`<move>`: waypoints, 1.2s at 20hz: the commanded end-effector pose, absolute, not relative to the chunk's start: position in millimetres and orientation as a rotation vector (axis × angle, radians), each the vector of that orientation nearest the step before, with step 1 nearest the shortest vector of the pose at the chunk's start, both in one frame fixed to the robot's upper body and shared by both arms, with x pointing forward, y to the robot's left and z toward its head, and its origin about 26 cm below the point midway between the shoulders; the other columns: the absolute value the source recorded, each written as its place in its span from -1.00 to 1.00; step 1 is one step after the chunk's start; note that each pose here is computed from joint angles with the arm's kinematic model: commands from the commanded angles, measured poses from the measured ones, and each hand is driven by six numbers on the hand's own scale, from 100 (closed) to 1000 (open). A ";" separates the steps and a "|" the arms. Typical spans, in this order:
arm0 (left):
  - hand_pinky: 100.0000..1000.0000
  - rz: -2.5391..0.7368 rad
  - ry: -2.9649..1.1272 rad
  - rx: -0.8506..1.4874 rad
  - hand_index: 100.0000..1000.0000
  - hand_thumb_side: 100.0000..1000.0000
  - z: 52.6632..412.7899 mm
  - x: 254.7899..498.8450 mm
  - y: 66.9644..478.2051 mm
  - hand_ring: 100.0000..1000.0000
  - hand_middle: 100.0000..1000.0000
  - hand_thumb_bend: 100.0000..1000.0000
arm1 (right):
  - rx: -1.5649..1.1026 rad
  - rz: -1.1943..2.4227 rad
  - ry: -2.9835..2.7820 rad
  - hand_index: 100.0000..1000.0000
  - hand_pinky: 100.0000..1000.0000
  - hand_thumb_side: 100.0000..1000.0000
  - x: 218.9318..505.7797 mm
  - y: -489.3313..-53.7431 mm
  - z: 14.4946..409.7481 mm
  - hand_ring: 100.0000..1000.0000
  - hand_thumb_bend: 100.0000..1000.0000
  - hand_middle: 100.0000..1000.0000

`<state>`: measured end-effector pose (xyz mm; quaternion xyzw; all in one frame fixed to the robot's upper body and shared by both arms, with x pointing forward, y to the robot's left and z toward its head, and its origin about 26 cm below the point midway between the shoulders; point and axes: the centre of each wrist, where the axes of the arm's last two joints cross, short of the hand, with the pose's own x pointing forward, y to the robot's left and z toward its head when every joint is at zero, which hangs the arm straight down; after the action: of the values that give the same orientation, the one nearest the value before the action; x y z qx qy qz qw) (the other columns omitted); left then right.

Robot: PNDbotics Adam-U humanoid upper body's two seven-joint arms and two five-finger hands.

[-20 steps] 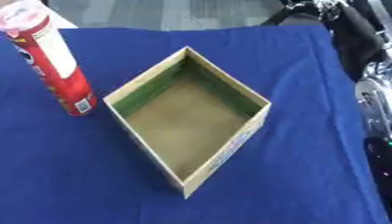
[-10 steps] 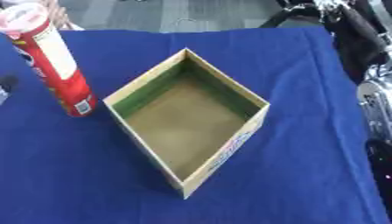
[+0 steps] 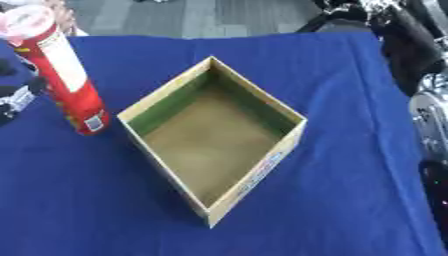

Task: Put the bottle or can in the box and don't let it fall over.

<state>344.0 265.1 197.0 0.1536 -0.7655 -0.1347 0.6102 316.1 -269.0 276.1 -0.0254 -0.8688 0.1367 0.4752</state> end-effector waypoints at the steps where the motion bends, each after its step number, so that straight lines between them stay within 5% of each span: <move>1: 0.79 -0.338 -1.797 0.386 0.76 -0.37 207.9 347.0 269.3 0.44 0.59 0.14 | -0.064 0.345 -2.148 0.80 0.91 -0.06 314.3 -269.1 283.5 0.66 -1.00 0.74; 24: 0.85 -0.231 -1.783 0.523 0.80 -0.13 204.5 373.7 262.1 0.47 0.63 0.37 | -0.046 0.354 -2.149 0.77 0.91 -0.06 314.3 -267.0 283.5 0.62 -1.00 0.70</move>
<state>372.3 259.1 194.8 0.2166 -0.7591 -0.1070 0.6045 316.4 -267.4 276.2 -0.0195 -0.8688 0.1392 0.4748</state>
